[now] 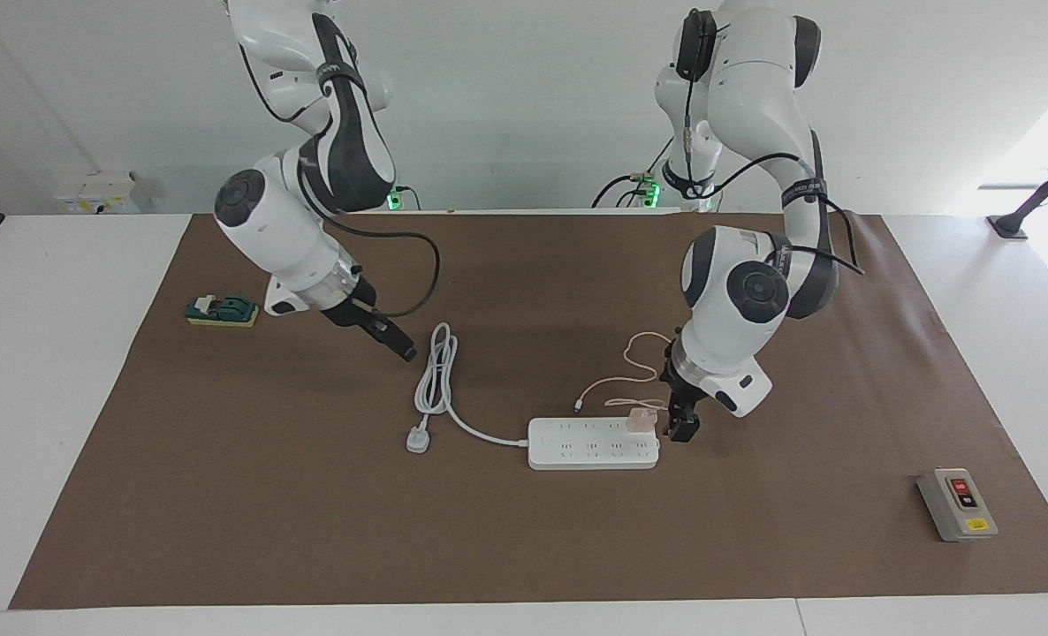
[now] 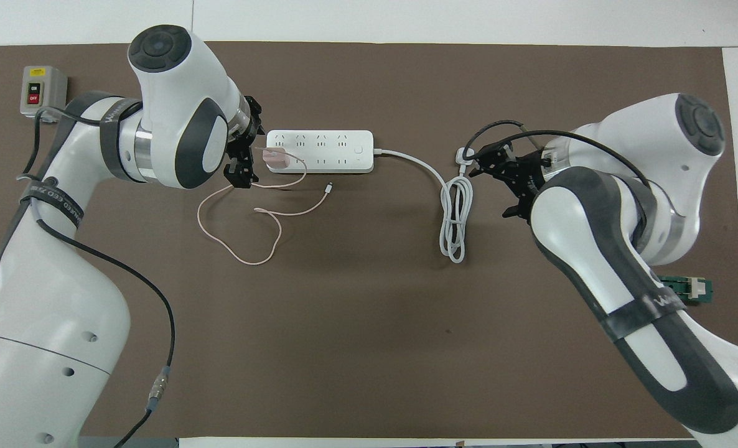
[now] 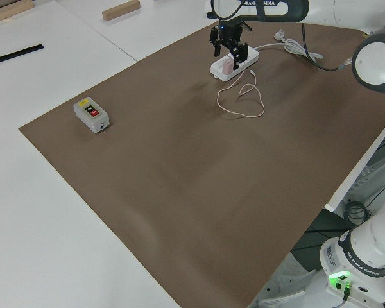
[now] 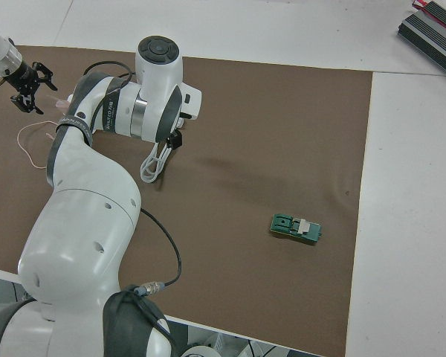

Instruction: Unplug charger and place it aside

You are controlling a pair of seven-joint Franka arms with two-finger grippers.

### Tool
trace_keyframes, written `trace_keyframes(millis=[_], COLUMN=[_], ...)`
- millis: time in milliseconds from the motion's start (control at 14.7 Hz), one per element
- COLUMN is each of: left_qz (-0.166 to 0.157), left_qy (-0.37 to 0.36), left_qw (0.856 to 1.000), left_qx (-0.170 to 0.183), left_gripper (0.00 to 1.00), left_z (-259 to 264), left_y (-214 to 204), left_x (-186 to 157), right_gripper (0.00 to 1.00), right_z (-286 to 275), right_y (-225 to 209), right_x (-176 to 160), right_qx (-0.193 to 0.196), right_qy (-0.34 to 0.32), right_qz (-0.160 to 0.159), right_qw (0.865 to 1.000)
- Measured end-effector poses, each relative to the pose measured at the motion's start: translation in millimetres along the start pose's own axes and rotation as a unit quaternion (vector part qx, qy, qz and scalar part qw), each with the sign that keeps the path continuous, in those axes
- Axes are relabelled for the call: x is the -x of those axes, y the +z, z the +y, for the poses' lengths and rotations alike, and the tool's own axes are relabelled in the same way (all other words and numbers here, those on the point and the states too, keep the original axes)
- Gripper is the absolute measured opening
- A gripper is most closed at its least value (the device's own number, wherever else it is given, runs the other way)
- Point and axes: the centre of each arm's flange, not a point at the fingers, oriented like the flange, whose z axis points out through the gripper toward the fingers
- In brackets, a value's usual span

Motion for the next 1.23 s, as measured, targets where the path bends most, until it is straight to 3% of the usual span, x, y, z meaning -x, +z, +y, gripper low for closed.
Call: trace_keyframes(millis=[204,477,681,885,1226], left_qz=[0.009,0.012,0.011,0.011,0.011], left_qy=[-0.02,-0.062,-0.085,-0.107,-0.112], left_qw=[1.0,0.998,0.996,0.994,0.994], left_qx=[-0.004,0.003,0.005,0.007,0.007], left_gripper=[1.0,1.0,1.0,1.0,1.0], left_z=[1.9,4.3,5.5,6.1,6.1], left_y=[16.4,22.6,23.2,22.0,22.0], left_x=[16.5,20.9,20.1,19.8,19.8], right_gripper=[1.0,1.0,1.0,1.0,1.0], right_z=[-33.4,-84.8,-99.6,-117.8,-158.6], right_y=[36.3,70.5,107.1,144.5,172.1], right_x=[-3.5,0.1,8.8,3.1,-6.0], right_qx=[-0.043,-0.064,-0.059,-0.061,-0.075], right_qy=[0.106,0.205,0.236,0.294,0.347], right_qz=[-0.054,-0.094,-0.095,-0.101,-0.123], right_qw=[0.992,0.972,0.965,0.949,0.927])
